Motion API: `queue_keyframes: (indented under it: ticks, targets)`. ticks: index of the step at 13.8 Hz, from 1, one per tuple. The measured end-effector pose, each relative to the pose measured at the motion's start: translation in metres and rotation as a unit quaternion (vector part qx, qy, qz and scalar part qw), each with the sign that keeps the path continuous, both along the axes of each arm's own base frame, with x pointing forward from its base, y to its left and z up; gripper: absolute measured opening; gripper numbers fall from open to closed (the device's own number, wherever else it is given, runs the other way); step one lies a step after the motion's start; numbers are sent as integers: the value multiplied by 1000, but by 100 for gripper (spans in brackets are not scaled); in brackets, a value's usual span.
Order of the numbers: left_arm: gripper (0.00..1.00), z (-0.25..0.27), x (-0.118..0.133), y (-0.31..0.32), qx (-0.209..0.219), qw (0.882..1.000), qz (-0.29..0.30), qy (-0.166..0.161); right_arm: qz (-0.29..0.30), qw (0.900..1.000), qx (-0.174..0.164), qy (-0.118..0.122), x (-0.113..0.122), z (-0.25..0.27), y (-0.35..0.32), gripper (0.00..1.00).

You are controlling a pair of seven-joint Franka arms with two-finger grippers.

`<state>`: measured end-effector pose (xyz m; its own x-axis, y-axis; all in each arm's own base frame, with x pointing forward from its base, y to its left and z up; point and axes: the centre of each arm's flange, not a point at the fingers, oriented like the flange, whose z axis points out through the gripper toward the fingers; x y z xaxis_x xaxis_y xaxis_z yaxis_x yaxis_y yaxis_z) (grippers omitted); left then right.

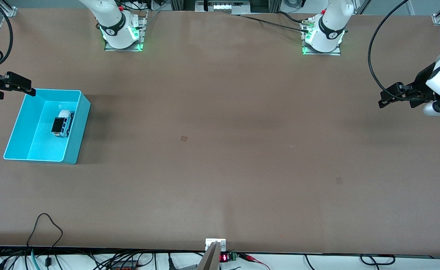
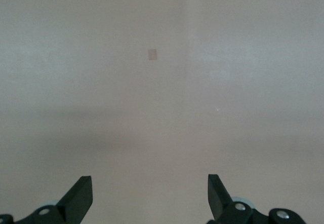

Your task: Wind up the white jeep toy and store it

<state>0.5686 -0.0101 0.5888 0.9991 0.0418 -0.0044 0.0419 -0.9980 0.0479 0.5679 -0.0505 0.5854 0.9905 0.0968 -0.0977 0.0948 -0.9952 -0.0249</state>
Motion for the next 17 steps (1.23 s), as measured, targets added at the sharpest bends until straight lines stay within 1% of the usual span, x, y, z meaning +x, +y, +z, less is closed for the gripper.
queue_keyframes:
  ticks: [13,17]
  targets:
    - [100,-1,-3,-1,0,1000,-1,2,-13,1000,-1,-7,-1,8,-7,100]
    - [100,-1,-3,-1,0,1000,-1,2,-6,1000,-1,-11,-2,13,2,100]
